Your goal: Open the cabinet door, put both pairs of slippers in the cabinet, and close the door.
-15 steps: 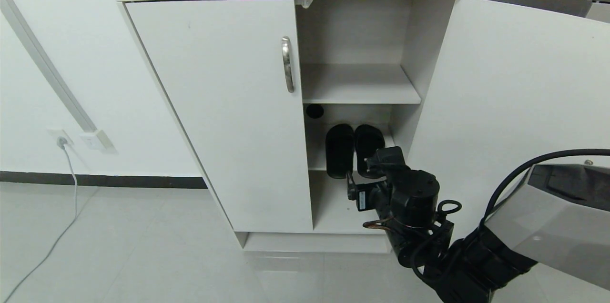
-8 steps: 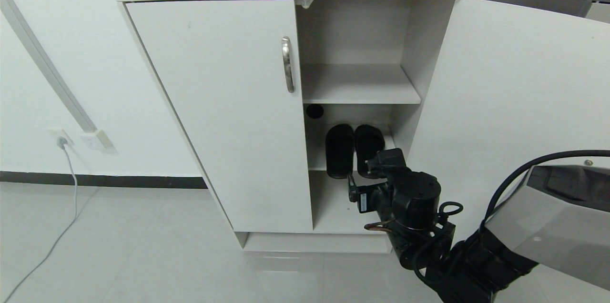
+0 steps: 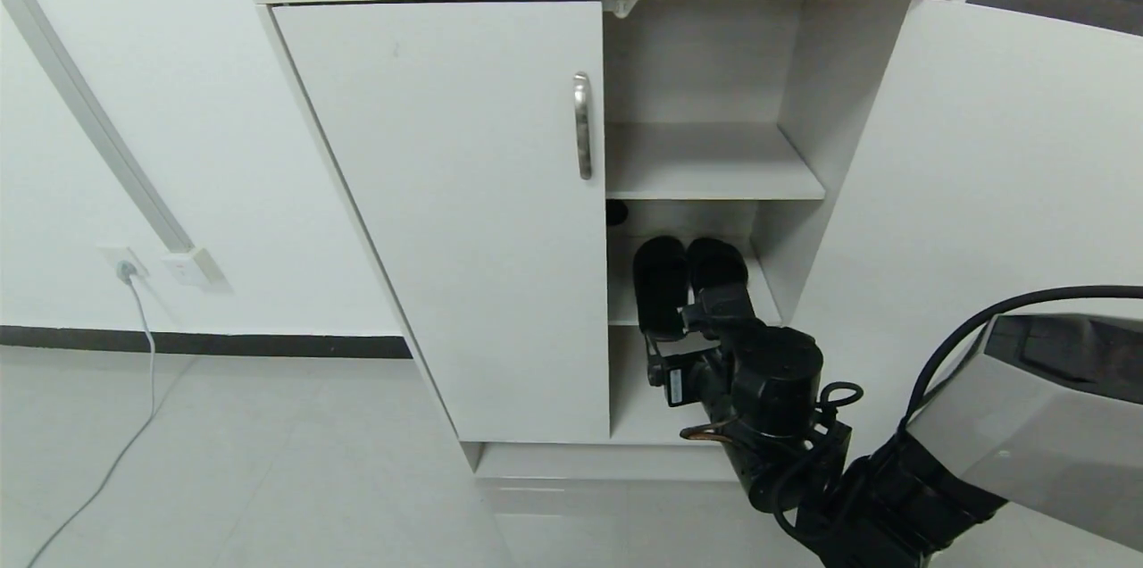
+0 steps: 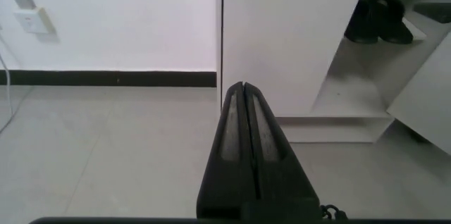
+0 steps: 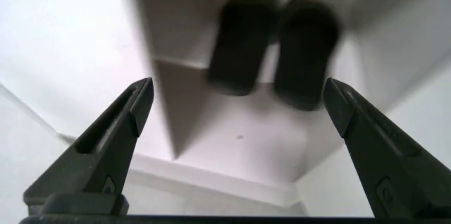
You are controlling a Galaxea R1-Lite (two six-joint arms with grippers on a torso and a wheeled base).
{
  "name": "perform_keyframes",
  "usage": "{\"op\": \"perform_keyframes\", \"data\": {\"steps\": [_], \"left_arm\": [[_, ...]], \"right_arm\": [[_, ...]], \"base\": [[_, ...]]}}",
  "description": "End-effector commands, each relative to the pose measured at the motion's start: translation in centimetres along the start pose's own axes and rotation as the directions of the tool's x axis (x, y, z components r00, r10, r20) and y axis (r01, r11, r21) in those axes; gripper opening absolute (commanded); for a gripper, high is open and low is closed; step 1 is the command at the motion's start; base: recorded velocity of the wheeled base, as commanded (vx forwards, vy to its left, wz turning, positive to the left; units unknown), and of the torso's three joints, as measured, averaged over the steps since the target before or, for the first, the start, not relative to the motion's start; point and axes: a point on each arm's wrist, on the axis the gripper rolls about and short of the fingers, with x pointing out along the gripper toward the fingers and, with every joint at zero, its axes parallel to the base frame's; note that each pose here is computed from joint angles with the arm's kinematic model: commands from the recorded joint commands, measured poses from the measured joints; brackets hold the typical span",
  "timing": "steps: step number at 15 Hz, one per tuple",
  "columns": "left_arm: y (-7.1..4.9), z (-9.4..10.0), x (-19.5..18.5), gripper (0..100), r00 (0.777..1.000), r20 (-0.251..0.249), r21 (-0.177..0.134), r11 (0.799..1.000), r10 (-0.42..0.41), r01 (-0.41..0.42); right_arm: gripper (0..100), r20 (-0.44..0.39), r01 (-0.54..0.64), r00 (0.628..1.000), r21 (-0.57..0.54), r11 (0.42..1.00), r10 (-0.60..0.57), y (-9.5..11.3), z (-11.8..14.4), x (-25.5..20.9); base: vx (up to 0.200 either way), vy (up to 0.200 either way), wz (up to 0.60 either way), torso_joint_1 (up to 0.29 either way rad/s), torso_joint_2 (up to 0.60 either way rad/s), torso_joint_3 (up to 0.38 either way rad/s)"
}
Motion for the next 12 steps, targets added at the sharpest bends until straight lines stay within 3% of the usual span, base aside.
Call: {"op": "perform_keyframes", "data": {"steps": [1,8,12], "left_arm": [[0.0,0.0,0.0,0,1.0,0.0,-0.001,1.0,0.0,0.0],[0.0,0.02,0.0,0,1.0,0.001,-0.001,1.0,0.002,-0.002],[0.0,0.0,0.0,0,1.0,0.0,-0.003,1.0,0.002,-0.002]], "right_arm": [[100,-0.002,0.003,1.0,-0.002,1.0,-0.003,-0.08,-0.08,0.03],[100,0.002,-0.018,1.0,-0.012,1.0,0.018,-0.46,-0.41,-0.03],[100,0.023,-0.054,0.998,-0.016,0.998,0.054,-0.58,-0.51,-0.33]], "base": [[0.0,0.2,0.0,0.007,0.0,-0.002],[0.0,0.2,0.0,0.002,0.0,0.003],[0.0,0.0,0.0,0.0,0.0,0.0]]}}
